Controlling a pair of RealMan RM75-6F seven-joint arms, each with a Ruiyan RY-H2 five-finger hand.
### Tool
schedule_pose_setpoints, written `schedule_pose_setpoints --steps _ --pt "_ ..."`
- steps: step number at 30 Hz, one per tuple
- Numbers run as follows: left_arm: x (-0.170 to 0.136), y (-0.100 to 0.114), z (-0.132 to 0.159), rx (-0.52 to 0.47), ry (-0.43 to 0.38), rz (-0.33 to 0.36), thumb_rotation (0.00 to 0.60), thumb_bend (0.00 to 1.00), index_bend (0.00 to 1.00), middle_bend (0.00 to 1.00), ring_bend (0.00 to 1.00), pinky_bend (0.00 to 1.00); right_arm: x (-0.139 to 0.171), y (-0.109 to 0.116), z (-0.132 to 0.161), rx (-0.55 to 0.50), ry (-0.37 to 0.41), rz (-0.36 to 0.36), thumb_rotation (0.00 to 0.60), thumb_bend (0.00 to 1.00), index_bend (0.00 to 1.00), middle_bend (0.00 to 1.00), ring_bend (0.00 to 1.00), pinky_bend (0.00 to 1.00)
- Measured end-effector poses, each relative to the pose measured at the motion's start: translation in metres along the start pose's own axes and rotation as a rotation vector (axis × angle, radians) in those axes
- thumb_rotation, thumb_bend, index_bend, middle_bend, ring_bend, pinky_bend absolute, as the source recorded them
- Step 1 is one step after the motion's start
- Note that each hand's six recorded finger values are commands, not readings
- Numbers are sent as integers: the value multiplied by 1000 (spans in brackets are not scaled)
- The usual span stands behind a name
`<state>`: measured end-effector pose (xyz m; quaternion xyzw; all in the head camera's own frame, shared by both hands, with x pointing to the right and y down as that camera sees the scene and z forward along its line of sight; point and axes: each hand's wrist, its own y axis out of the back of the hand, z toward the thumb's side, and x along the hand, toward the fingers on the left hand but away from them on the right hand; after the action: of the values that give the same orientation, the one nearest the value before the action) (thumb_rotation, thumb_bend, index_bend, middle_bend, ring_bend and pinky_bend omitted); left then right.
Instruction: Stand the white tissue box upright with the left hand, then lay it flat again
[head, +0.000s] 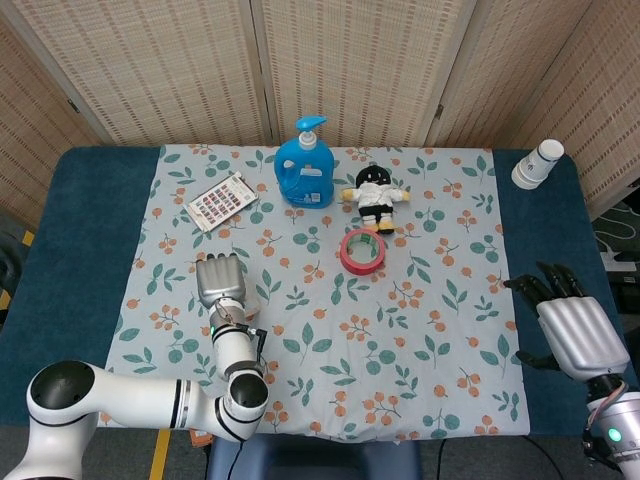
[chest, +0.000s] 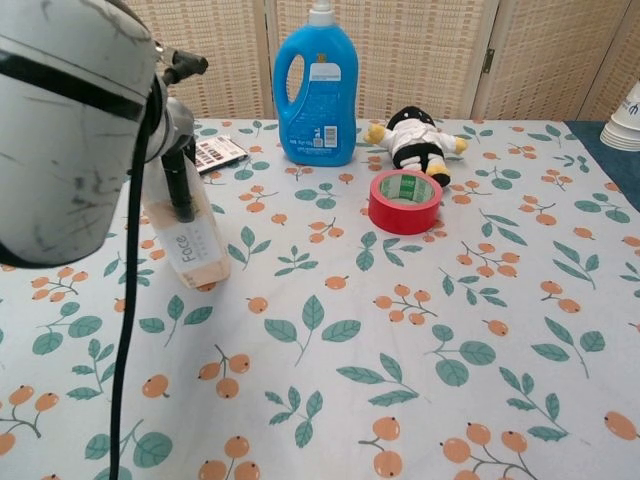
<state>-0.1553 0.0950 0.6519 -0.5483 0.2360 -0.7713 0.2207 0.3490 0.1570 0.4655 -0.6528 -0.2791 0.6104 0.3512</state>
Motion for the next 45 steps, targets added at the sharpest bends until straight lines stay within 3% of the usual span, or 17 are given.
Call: schedule_pose_setpoints --steps 15,21,29,36,41,45 --pt "-16 24 10 -81 -101 68 600 267 399 463 256 318 -2 -2 -1 -1 -1 10 600 55 202 168 0 0" --pt "-22 35 13 -227 -206 113 600 265 405 474 269 326 -3 -4 0 2 -1 15 600 55 202 167 0 0" --pt "-22 41 3 -547 -374 207 600 252 420 504 288 339 -5 -9 0 8 -5 33 600 55 202 167 0 0" --pt "-16 25 -11 -792 -523 263 600 249 428 513 300 351 -8 -13 -1 14 -12 45 600 55 202 168 0 0" --pt "-12 2 -20 -919 -625 255 600 243 431 516 302 354 -8 -15 1 10 -10 59 600 55 202 168 0 0" --pt "-3 -29 -29 -988 -650 219 600 244 431 515 302 354 -7 -14 1 13 -9 57 600 55 202 168 0 0"
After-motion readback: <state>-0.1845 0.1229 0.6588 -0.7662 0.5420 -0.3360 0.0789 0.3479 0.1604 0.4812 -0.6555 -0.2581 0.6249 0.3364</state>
